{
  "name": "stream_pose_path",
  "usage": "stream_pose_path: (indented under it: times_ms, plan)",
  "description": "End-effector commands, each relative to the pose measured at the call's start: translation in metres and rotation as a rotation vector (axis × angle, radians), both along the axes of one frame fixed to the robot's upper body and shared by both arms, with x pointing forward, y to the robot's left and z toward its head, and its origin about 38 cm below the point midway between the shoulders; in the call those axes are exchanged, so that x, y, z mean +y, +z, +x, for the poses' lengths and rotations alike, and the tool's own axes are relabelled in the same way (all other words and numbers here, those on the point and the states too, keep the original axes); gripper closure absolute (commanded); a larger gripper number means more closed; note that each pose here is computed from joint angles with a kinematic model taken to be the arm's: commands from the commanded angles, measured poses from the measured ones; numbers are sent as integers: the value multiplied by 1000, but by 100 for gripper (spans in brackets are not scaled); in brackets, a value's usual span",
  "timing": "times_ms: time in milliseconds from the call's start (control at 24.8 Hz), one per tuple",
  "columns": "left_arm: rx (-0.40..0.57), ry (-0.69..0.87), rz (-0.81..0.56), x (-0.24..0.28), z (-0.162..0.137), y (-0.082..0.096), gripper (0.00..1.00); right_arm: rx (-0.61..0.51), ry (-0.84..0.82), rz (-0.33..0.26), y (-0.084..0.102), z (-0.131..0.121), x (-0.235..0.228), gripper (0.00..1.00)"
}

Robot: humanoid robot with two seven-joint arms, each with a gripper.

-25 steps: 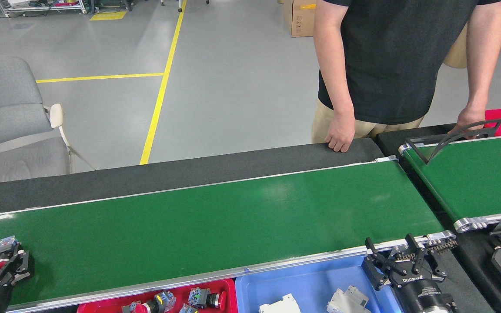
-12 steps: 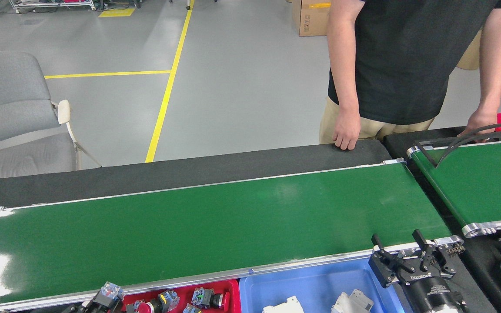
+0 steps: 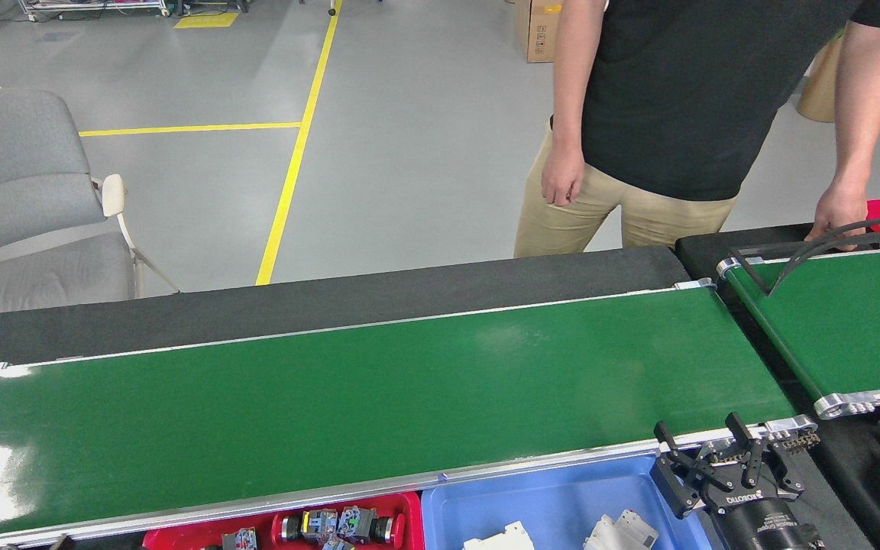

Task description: Pick switch part from conveyor to tray

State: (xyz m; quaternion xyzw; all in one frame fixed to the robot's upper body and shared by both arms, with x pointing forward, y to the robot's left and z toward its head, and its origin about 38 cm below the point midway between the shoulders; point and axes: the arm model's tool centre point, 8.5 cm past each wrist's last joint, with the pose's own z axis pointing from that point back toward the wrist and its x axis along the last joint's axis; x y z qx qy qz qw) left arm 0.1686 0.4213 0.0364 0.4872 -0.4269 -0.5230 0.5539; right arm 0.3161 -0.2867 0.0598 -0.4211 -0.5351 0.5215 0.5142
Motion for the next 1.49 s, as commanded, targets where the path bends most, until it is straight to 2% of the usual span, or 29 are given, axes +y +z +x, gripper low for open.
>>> stream_pose_path:
  times_ms: [0,121,202,282,1048,1209,1451]
  plan:
    - [-3,64,34,19,-9,3,0,-15,14,-8,5,0,-1,0]
    - [2,60,50,27,-7,5,0,12,38,-16,-2,-12,-1,1]
    - [2,61,47,27,-7,4,0,-10,47,-23,7,-16,2,1]
    - [1,60,45,27,-7,4,0,-6,49,-23,6,-22,3,1]
    - [-14,64,38,25,-2,5,0,-8,45,-22,6,-23,4,1]
    - [-23,65,42,26,0,8,0,23,43,-22,-3,-33,3,1]
    - [-35,60,48,26,2,12,0,19,24,-1,-4,-34,5,1]
